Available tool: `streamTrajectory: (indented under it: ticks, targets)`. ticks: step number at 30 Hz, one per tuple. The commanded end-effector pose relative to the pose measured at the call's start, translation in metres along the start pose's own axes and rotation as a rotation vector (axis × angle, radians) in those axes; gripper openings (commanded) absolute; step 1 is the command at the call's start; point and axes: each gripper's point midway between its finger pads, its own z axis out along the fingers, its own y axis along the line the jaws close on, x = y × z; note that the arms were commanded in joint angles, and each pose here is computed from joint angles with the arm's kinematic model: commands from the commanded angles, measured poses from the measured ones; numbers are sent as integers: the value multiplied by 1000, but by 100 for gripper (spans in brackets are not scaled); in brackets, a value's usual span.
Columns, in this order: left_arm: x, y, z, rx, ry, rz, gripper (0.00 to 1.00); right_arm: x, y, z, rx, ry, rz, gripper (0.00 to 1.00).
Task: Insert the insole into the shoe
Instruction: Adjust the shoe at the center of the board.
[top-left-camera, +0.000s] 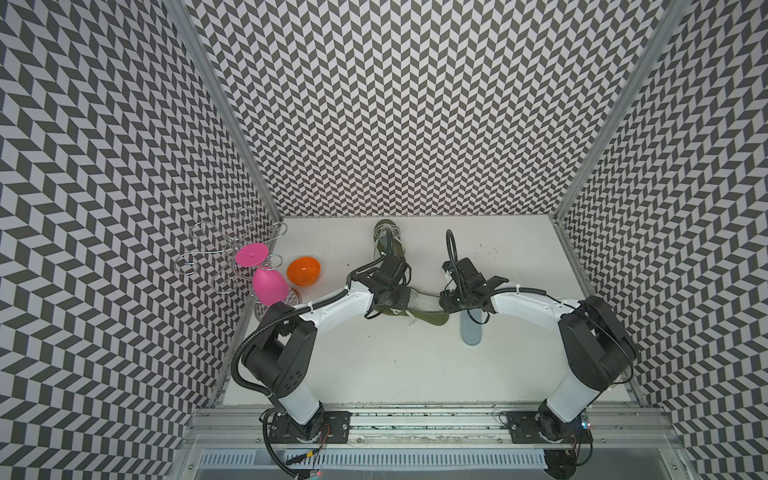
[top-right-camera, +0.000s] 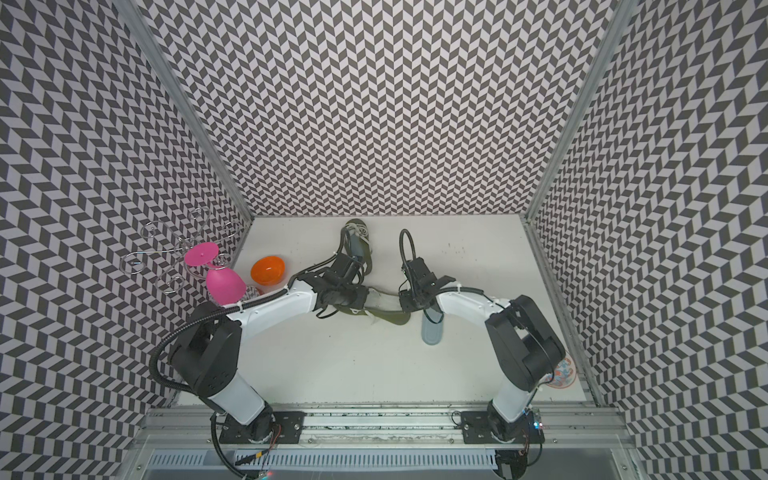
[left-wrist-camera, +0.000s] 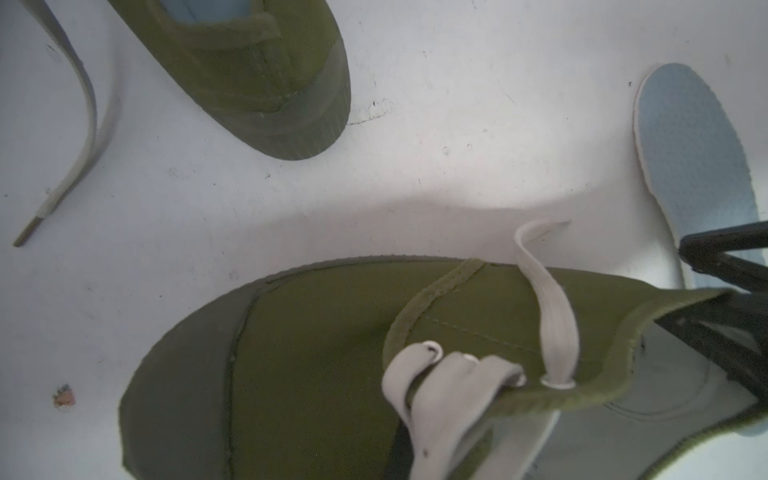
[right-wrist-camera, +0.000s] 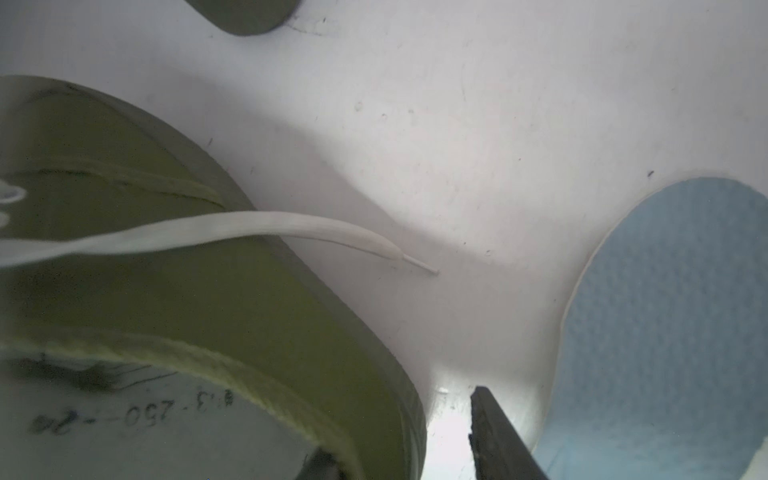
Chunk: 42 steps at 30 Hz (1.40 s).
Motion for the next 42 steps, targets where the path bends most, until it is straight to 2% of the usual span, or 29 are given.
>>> streamTrajectory:
  ticks: [1, 5, 14, 17, 21, 30, 33, 38, 42]
  targets:
    - [-24, 12, -16, 71, -102, -112, 0, 5, -35, -1, 97, 8, 22, 41]
    - [-23, 11, -13, 136, -106, -181, 0, 2, -37, 3, 88, 2, 24, 41]
    - [-21, 25, -5, 139, -93, -219, 0, 11, -46, 15, 84, 34, 40, 41]
    - [-23, 18, -5, 160, -85, -207, 0, 1, -31, 7, 23, 7, 42, 41]
    - [-27, 9, -4, 169, -90, -211, 0, -20, 4, -12, -118, -45, 17, 47]
    - [-20, 7, 5, 140, -72, -212, 11, -37, 41, -54, -351, -115, 47, 54]
    - [-19, 7, 4, 141, -74, -213, 14, -32, 25, -61, -317, -128, 95, 55]
    - [-25, 4, -2, 149, -88, -195, 30, -3, -40, -55, -127, -95, 267, 53]
    - [-32, 7, -12, 129, -117, -180, 40, 19, -75, -57, -11, -95, 347, 49]
